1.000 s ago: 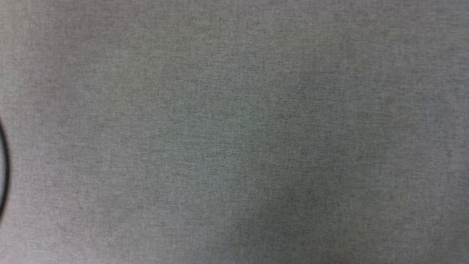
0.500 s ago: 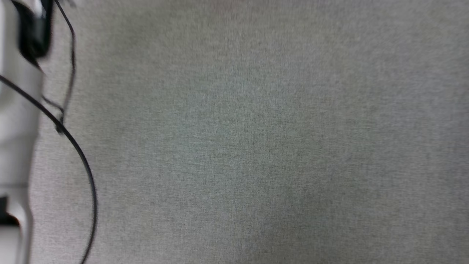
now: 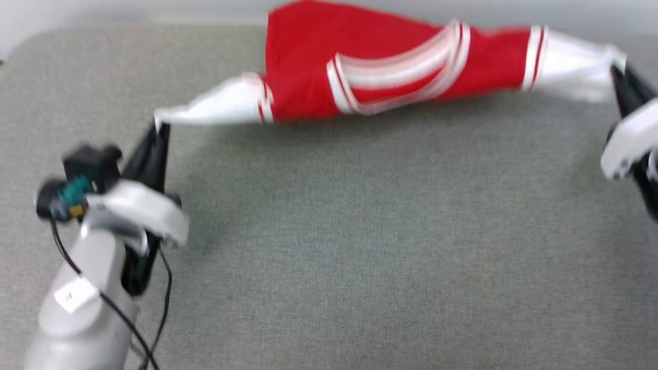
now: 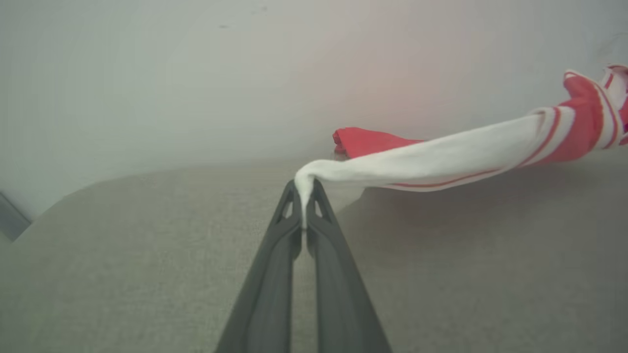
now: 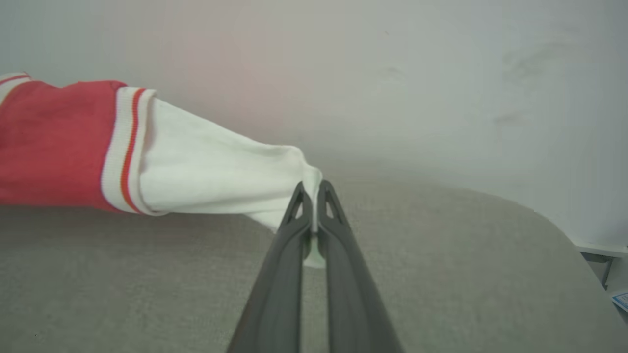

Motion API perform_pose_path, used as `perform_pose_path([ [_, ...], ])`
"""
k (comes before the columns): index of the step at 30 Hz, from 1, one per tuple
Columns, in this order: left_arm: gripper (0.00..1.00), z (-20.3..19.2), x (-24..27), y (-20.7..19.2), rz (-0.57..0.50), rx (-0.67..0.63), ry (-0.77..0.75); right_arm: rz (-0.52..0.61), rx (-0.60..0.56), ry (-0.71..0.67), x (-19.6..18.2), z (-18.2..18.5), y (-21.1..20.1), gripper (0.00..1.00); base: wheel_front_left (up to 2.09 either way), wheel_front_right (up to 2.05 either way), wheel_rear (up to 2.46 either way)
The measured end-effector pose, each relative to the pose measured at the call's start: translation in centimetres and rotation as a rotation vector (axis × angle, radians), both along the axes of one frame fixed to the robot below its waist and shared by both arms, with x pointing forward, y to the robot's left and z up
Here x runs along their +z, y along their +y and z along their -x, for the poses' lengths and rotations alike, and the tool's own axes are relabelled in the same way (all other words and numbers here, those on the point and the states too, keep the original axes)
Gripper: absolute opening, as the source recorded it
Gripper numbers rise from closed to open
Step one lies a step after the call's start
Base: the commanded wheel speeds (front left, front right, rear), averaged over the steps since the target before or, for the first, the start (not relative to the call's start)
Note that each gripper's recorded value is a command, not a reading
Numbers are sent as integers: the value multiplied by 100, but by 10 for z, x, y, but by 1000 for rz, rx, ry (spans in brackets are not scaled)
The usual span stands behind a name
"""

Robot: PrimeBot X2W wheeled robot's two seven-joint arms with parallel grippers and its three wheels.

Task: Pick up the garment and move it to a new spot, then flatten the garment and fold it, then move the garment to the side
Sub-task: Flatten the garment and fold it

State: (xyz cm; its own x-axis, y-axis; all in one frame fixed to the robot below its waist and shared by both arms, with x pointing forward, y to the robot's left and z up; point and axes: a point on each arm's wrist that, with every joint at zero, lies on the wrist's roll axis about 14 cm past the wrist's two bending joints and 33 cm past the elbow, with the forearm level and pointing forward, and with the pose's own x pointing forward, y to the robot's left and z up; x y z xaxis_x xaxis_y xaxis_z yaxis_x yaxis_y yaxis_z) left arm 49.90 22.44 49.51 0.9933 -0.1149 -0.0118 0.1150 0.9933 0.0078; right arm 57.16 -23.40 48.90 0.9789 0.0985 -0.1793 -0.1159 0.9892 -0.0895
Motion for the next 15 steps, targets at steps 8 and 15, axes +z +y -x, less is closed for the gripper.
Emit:
perform_pose_path([
  [8, 0, 61, -32, 0, 13, 0, 106, 31, 26, 86, -21, 67, -15, 0, 0, 0, 0],
  [15, 0, 96, -51, -1, 20, 1, 172, 48, 56, 157, -39, 110, -20, 0, 0, 0, 0],
])
